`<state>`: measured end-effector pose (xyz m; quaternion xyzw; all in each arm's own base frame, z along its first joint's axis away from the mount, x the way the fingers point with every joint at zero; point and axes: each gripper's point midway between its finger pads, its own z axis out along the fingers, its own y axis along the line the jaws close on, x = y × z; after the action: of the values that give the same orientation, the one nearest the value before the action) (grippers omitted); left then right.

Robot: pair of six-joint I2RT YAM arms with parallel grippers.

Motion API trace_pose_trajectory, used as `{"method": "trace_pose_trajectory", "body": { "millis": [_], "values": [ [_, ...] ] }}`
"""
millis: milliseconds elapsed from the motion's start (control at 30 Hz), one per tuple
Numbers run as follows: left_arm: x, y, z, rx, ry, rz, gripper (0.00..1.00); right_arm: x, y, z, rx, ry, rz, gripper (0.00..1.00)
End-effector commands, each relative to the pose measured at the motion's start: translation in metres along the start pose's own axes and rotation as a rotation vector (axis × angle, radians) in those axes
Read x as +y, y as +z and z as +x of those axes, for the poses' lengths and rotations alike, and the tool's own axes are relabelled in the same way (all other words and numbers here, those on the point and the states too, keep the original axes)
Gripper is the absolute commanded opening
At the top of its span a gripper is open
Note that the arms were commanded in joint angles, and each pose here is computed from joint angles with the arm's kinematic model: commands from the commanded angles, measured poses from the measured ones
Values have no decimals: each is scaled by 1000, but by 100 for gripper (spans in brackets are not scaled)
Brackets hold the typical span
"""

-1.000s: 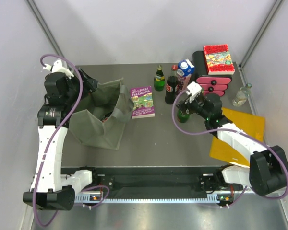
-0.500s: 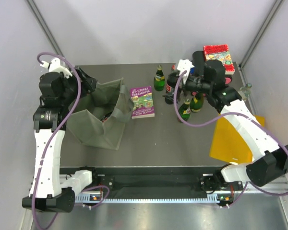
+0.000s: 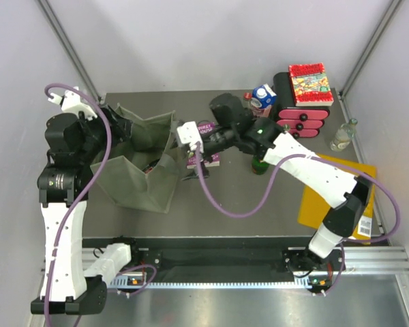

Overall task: Take the beverage out of the canvas bag
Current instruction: Adjust the canvas bag at the center of the board.

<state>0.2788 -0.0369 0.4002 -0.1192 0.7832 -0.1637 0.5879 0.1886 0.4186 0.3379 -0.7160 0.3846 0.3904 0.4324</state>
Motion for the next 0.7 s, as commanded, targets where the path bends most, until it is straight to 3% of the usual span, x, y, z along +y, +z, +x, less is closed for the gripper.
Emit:
{"method": "trace_pose_trajectory", "body": {
  "millis": [0, 433, 667],
  "values": [
    [-1, -4, 4, -8, 10, 14, 73, 7, 24, -31, -32, -126, -33, 100],
    [-1, 5, 17, 39, -4, 35, 72, -11, 90, -22, 0, -61, -4, 100],
    [5, 7, 22, 53, 1, 5, 72, 5, 120, -18, 8, -55, -39, 98]
  ]
}}
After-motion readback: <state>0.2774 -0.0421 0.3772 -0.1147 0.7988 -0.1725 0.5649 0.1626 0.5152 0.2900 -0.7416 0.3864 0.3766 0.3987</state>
